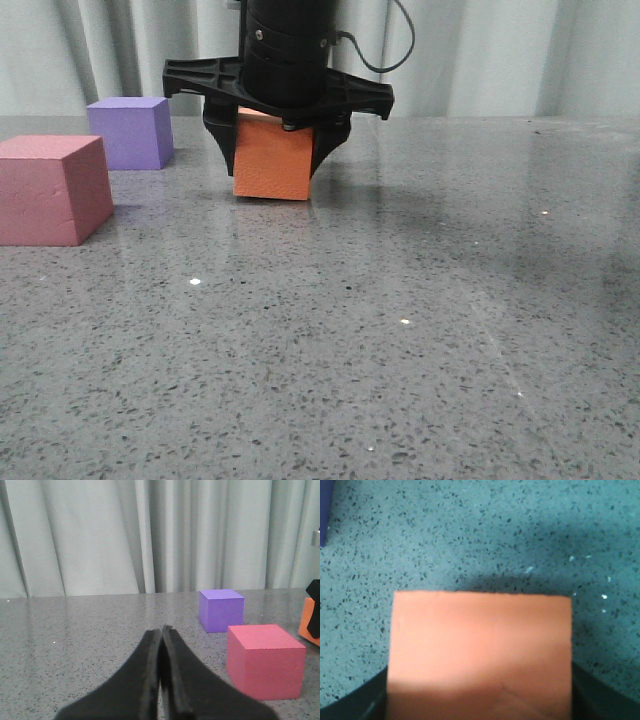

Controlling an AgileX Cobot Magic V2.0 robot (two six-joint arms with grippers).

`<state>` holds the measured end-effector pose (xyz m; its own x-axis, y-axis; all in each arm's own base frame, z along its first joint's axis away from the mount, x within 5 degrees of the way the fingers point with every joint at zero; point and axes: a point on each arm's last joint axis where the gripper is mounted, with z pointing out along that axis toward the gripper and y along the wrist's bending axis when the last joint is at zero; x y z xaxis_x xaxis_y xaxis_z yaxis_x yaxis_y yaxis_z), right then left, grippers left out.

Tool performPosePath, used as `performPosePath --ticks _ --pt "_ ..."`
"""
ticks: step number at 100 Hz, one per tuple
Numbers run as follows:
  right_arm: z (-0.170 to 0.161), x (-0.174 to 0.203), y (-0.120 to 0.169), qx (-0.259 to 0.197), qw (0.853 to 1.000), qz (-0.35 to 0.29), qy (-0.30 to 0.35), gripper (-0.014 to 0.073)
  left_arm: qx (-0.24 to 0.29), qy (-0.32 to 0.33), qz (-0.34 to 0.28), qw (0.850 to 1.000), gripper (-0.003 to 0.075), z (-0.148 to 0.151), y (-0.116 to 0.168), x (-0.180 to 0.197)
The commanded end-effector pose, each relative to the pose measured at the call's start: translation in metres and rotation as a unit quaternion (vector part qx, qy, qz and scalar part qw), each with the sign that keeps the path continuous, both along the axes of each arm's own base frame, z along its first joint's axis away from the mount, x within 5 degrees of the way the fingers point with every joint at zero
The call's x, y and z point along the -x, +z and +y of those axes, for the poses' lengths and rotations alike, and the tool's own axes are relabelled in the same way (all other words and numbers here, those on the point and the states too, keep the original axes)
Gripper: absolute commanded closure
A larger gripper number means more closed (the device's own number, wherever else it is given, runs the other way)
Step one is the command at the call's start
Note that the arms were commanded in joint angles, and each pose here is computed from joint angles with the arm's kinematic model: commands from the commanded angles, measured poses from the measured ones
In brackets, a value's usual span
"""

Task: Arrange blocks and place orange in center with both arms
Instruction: 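Carry the orange cube with the right gripper toward the table center, then open the right gripper to release the orange cube and lift away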

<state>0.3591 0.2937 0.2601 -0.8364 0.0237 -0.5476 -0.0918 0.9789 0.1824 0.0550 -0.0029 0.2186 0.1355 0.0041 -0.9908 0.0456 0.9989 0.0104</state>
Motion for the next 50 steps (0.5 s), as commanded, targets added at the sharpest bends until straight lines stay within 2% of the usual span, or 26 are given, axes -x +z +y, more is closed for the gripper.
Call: performPosePath --ticks 1,9,33,50 --pt "-0.003 0.001 0.032 -0.023 0.999 -0.045 0.006 0.0036 0.001 -0.009 -0.027 1.000 0.0739 -0.002 -0.010 0.001" --pt "-0.003 0.001 0.034 -0.024 0.999 -0.046 0.005 -0.0075 0.001 -0.009 -0.027 1.000 0.0739 -0.002 -0.010 0.001" --pt "-0.005 0.002 0.067 -0.037 0.997 -0.065 -0.002 -0.0049 0.001 -0.009 -0.027 1.000 0.0739 -0.002 -0.010 0.001" --pt "-0.015 0.010 0.102 -0.015 0.993 -0.110 0.037 -0.0049 0.001 -0.009 -0.027 1.000 0.0739 -0.002 -0.010 0.001"
